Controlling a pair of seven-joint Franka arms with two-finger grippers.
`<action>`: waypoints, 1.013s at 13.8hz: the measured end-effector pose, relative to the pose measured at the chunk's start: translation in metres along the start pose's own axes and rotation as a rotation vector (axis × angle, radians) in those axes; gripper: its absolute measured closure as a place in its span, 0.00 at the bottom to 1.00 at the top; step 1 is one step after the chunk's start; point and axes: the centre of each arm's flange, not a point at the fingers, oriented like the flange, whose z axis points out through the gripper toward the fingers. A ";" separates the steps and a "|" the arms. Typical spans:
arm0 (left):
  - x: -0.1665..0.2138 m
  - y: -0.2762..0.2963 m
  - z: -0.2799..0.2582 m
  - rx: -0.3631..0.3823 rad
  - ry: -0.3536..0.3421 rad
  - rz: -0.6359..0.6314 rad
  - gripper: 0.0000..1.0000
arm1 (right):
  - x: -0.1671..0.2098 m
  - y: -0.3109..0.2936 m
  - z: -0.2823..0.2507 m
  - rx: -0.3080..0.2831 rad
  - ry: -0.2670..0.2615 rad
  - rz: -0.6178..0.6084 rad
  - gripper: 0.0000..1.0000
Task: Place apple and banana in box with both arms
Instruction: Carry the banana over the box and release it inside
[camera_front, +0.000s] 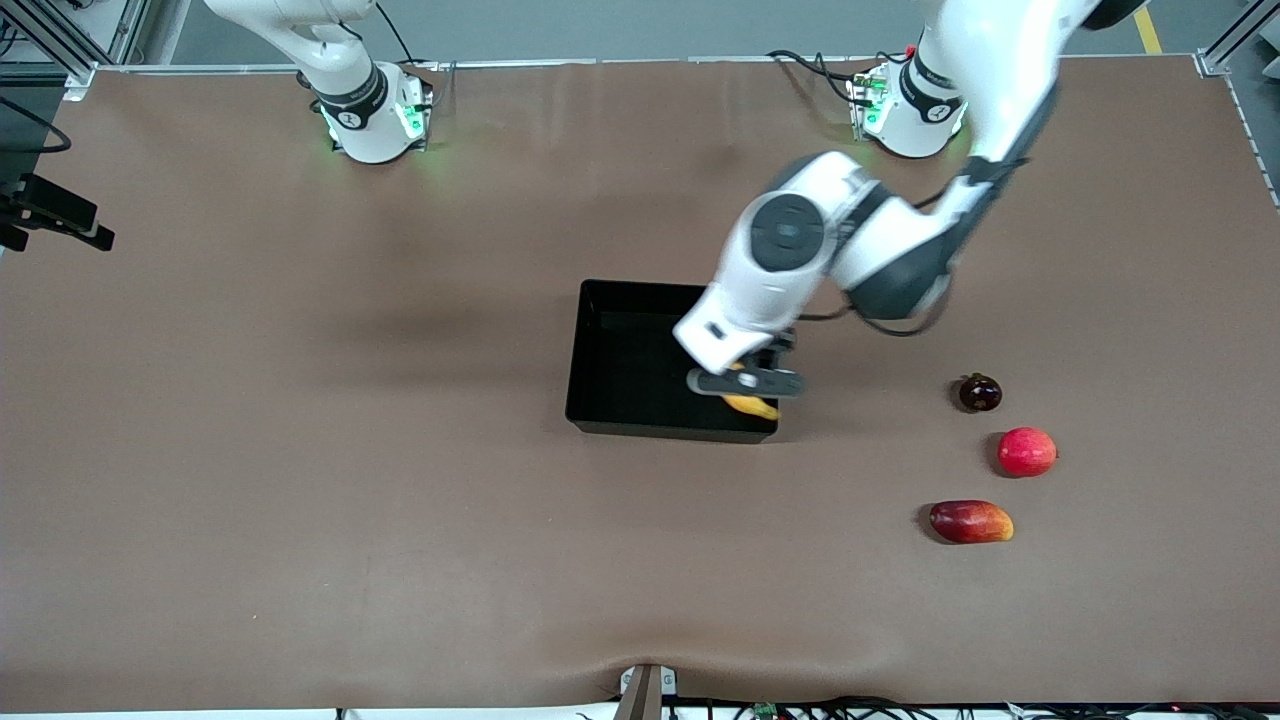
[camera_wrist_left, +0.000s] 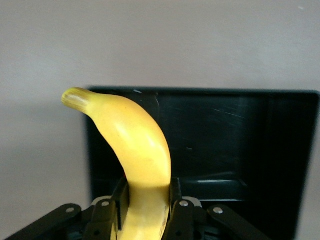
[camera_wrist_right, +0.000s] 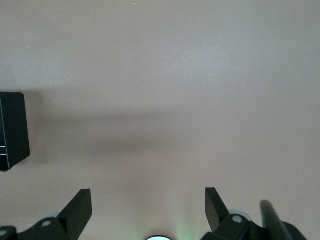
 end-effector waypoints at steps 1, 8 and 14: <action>-0.005 0.020 0.010 -0.013 -0.004 -0.009 0.64 | 0.000 0.000 0.000 0.000 0.000 0.000 0.00; -0.021 0.085 0.105 -0.033 0.053 -0.067 0.64 | 0.000 0.002 0.000 0.000 0.000 0.003 0.00; -0.024 0.095 0.156 -0.052 0.050 -0.056 0.64 | 0.000 0.005 0.000 0.001 0.000 0.009 0.00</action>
